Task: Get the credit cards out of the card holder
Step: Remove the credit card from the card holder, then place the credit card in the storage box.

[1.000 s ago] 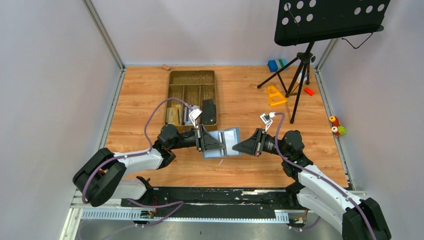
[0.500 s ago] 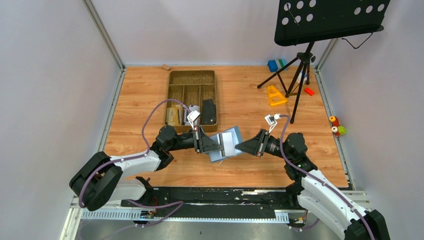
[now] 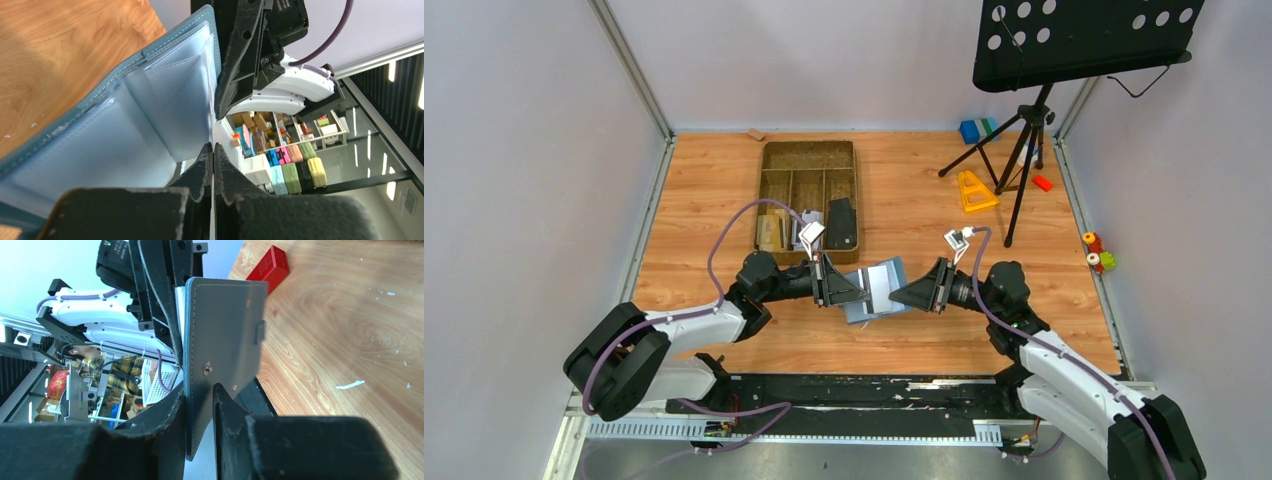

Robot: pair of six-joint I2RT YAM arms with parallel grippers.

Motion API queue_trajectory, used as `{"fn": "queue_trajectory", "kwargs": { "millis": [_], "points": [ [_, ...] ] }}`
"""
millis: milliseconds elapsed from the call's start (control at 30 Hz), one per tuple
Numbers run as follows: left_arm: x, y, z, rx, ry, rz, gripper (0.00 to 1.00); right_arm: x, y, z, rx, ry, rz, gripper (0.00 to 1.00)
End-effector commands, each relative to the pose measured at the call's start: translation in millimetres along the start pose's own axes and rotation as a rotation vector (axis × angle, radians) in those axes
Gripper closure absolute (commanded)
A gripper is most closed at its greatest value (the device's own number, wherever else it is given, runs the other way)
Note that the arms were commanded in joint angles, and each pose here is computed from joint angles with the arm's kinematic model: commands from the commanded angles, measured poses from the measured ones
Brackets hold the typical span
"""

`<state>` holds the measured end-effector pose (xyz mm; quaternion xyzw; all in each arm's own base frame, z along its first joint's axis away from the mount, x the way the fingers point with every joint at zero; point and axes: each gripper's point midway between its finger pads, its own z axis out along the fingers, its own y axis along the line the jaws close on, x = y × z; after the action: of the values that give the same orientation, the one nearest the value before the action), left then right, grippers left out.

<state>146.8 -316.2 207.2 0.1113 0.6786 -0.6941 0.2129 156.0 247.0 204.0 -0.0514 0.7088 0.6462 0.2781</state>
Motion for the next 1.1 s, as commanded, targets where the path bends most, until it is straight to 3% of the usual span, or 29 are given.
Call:
{"fn": "queue_trajectory", "kwargs": {
  "millis": [0,67,100,433,667,833,1067],
  "points": [
    [-11.0,-20.7,4.0,0.076,-0.020,0.065,1.00,0.1,8.2,1.8,-0.040,0.022,-0.024,0.83],
    [-9.7,-18.7,3.6,0.069,-0.015,0.062,1.00,-0.9,4.2,1.9,-0.015,0.015,-0.016,0.98],
    [-8.3,-15.9,3.2,0.059,-0.011,0.060,1.00,-2.2,1.8,1.3,0.002,0.005,-0.015,1.00],
    [1.7,42.8,-13.7,-0.214,0.009,0.021,1.00,-25.5,-23.7,-23.8,0.211,-0.212,-0.058,1.00],
    [-12.9,74.2,-39.2,-0.504,0.011,0.114,1.00,-26.2,-41.2,-34.3,0.334,-0.221,-0.095,1.00],
    [-34.4,79.7,-58.8,-0.632,0.001,0.159,1.00,-22.6,-48.6,-33.0,0.363,-0.186,-0.097,1.00],
    [-104.0,100.1,-106.1,-1.065,0.020,0.301,1.00,-26.6,-43.2,-34.1,0.372,-0.177,-0.137,1.00]
  ]
}}
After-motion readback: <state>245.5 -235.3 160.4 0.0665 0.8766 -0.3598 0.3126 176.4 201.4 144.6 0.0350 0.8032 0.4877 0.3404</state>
